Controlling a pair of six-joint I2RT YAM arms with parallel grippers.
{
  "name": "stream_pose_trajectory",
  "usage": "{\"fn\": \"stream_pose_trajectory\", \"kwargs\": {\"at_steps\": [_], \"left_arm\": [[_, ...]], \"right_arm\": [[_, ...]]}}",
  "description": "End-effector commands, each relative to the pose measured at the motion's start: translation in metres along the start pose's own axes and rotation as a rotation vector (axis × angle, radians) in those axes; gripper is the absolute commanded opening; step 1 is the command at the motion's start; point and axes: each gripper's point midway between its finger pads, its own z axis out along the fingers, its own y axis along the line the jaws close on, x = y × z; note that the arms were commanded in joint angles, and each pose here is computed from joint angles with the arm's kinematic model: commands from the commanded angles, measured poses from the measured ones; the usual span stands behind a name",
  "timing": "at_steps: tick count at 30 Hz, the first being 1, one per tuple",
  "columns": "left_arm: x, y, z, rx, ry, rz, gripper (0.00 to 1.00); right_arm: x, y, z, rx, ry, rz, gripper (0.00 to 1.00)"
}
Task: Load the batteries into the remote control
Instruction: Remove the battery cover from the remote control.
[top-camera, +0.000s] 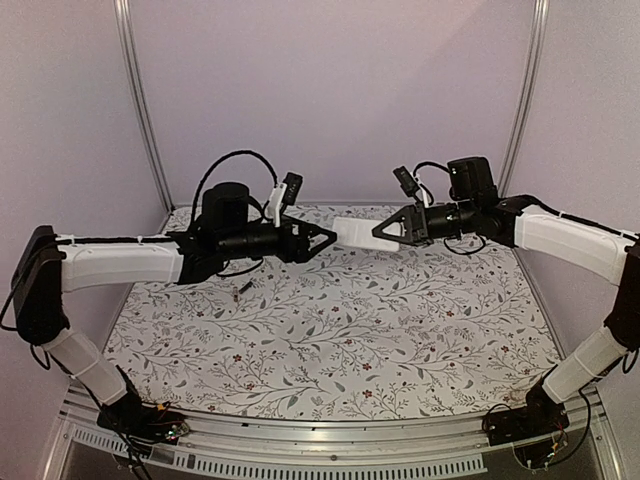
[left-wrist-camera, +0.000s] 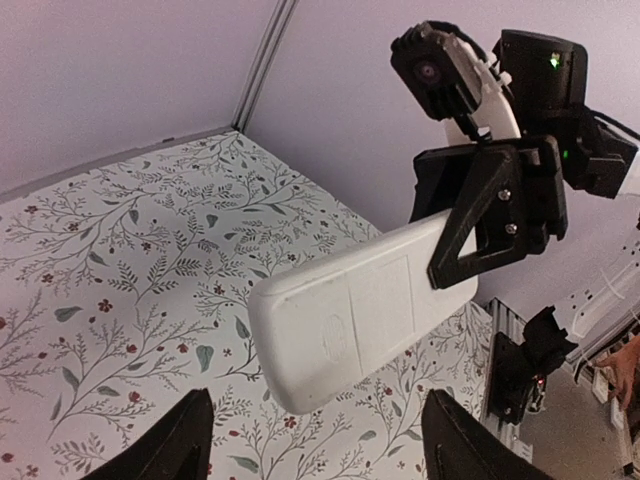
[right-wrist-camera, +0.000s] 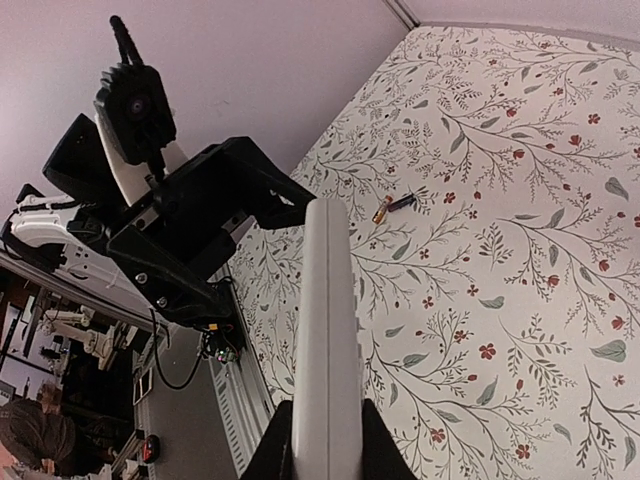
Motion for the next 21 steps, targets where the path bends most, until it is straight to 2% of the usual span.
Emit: {"fn": "stream_pose_trajectory", "kwargs": {"at_steps": [1,8,14,21], "left_arm": [[-0.005,-0.005,0.014,0.083,0.011,-0.11,0.67],[-0.009,-0.001,0.023,0.076,0.009,-0.144,0.57],[-0.006,0.006,0.032,0.058,0.025,-0.159,0.42],[-0.007,0.023,0.025,0.041,0.015,-0.2,0.32]], "right_arm": [[-0.008,0.016,-0.005,-0.068,-0.034,-0.033,0.0],[-0.006,0.021,0.0,-0.094,-0.021,-0.031,0.0],[-0.005,0.023,0.002,-0.103,-0.014,-0.038,0.0],[-0.005,0.031,-0.002,-0.125,-0.016,-0.055,0.0]]}}
